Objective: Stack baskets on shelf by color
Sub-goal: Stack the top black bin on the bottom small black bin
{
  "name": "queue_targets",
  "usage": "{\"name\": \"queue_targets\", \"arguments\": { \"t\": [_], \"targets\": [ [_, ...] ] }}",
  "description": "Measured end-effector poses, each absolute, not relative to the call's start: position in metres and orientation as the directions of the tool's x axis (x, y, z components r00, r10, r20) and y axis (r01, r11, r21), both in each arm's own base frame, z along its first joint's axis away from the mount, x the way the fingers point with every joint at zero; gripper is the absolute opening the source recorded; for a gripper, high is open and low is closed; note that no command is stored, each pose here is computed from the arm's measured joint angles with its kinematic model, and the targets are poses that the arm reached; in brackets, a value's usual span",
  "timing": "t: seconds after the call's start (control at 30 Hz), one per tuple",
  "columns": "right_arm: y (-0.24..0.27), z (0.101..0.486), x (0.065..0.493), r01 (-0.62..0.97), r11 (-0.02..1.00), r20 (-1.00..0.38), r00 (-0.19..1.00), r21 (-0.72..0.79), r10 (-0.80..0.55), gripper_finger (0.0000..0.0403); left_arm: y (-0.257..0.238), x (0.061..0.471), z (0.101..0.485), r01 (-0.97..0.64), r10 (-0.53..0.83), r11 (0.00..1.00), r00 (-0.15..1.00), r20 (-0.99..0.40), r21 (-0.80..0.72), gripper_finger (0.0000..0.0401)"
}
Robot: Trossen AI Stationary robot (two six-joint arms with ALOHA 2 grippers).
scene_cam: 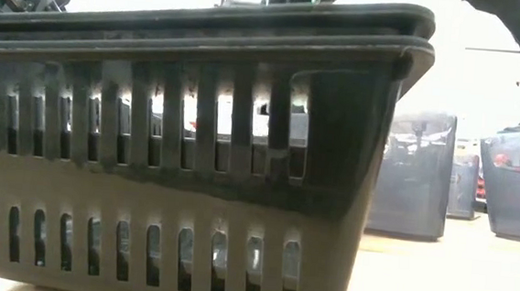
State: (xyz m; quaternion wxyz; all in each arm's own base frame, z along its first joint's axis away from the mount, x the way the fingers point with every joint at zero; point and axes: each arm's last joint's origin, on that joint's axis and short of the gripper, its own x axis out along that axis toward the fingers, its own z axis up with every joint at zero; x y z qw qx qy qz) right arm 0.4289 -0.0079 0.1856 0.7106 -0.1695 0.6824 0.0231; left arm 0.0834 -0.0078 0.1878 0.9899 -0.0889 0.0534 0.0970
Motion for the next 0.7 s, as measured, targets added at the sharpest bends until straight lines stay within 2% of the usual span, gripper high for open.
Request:
{"name": "queue_targets", "arguments": {
  "t": [0.7],
  "targets": [
    [0.024, 0.260, 0.406, -0.202, 0.926, -0.929, 0.259, -0.318, -0.263, 0.0008, -0.008, 0.083, 0.188, -0.201, 0.182, 0.965, 0.976, -0.123, -0.166, 0.0117]
  ]
}}
